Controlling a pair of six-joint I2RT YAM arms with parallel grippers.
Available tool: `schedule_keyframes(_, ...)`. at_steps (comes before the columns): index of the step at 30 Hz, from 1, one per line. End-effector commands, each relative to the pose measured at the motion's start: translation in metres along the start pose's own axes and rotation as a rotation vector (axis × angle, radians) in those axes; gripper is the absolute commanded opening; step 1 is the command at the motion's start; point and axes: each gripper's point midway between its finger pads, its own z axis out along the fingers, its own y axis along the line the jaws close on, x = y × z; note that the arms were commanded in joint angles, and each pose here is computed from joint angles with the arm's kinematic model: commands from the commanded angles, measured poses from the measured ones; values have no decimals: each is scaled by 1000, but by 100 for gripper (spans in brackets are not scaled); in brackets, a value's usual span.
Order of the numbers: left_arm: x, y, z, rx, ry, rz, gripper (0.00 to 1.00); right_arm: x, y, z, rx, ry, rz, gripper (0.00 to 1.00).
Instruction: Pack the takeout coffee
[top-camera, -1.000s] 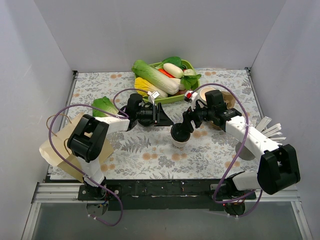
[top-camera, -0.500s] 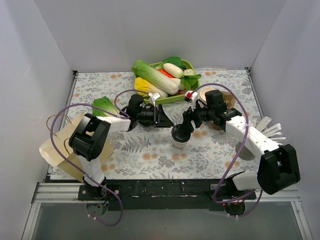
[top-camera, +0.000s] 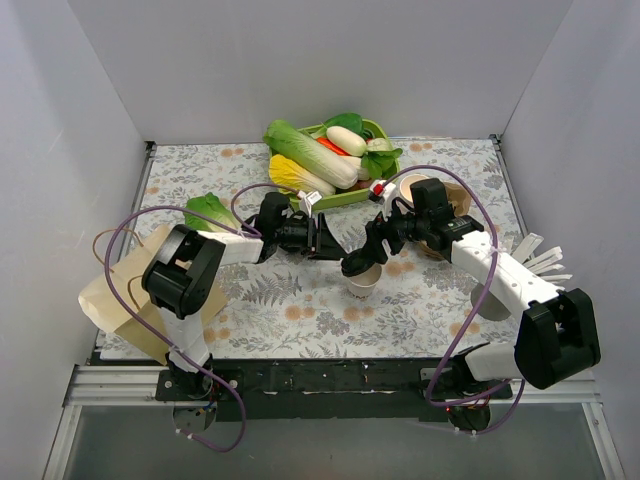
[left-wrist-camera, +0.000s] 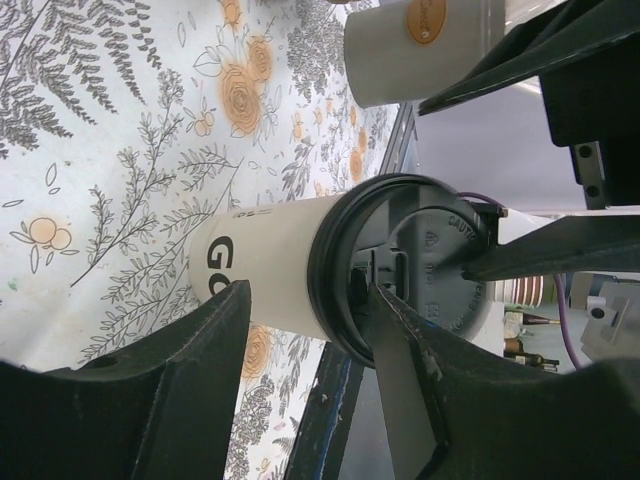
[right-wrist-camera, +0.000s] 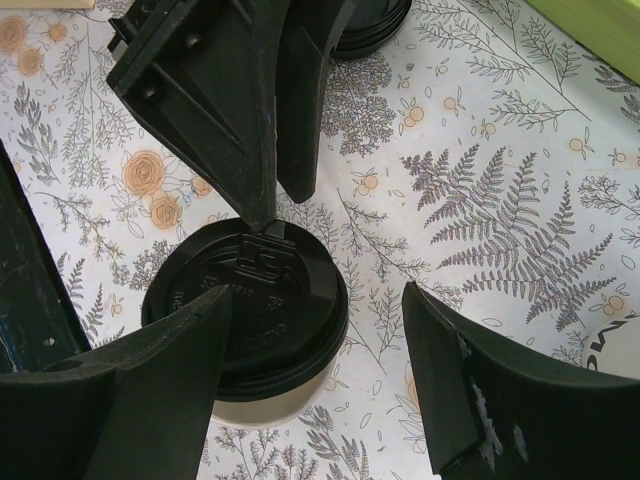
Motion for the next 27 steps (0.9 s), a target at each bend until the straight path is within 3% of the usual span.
schedule_keyframes(1,2,-3,1,10,16,23,49,-9,0,0,-1,-14,-19,76)
schedule_keyframes(27,4,-37,8,88,44,129,47,-14,-7,-28,97,-24,-51,75)
